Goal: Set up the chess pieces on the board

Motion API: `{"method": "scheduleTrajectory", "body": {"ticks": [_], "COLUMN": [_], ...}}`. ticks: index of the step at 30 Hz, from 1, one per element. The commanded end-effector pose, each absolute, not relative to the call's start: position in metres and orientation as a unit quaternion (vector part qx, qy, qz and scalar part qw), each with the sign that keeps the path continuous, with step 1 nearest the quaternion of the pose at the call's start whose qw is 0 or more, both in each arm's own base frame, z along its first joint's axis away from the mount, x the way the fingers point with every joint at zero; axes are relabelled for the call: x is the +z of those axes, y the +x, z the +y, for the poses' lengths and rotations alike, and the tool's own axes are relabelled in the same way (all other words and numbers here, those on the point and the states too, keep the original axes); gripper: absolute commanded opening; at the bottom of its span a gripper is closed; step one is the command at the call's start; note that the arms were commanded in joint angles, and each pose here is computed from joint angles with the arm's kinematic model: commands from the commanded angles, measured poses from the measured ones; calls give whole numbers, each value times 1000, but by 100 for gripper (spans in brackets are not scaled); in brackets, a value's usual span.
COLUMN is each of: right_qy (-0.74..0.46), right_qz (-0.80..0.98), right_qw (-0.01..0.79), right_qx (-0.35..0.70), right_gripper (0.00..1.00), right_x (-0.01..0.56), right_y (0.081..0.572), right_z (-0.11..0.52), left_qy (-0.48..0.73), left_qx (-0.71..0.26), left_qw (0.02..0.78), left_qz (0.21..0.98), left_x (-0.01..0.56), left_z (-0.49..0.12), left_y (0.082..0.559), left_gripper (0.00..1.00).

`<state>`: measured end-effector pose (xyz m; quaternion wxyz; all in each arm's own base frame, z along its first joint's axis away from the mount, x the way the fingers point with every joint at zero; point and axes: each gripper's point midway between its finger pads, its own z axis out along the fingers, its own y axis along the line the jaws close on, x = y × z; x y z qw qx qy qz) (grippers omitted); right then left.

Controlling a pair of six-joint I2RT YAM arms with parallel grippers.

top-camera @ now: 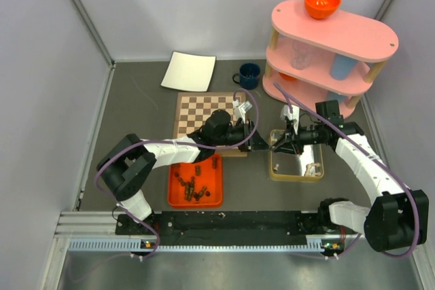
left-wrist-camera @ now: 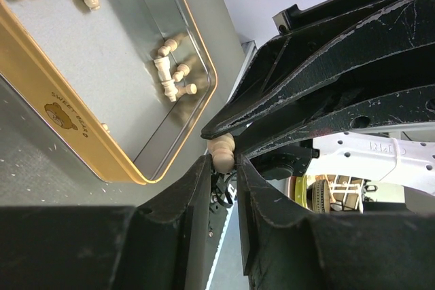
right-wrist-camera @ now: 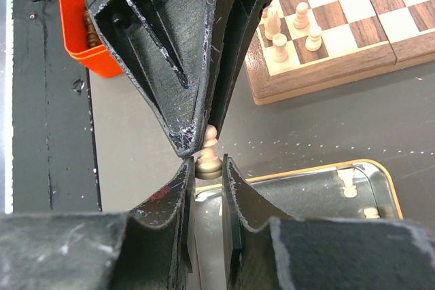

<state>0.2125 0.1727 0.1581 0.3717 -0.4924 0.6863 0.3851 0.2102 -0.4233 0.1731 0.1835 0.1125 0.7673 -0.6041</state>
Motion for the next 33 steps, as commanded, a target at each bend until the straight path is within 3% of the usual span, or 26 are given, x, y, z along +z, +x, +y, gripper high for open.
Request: {"method": "scheduleTrajectory", "body": {"ticks": [1,12,15,18,21,22,25,28,33], "right_qy": [-503,-503,-503,-503,-503,-503,-502,-495,-475], "right_qz": [661,660,660,660,662,662,672,689,713], "right_qw": [401,399,397,398,397,398,401,406,418], "right_qx": [388,391,392,392,390,388,369,340,302], "right_gripper": [6,6,7,9,20,32,50,60,64], "right_x": [179,177,176,176,175,175,175,176,178], "right_y": [216,215,214,214,214,214,219,228,241], "right_z": [176,177,177,176,176,176,172,164,146], "left_qy": [135,136,138,141,142,143,145,154,191], "left_qx": [-627,-629,-629,-630,-627,-624,-595,-531,-407], "left_qw": [209,214,217,217,217,218,230,259,324], "left_qz": [738,735,734,732,735,737,756,792,832], "left_x": [206,211,212,213,212,211,203,193,197], "left_z": [-427,-429,-428,-428,-427,-425,-414,-391,-338], "left_y": [210,212,213,213,212,213,219,229,248], "left_gripper": [27,25,17,1,0,0,0,0,0]}}
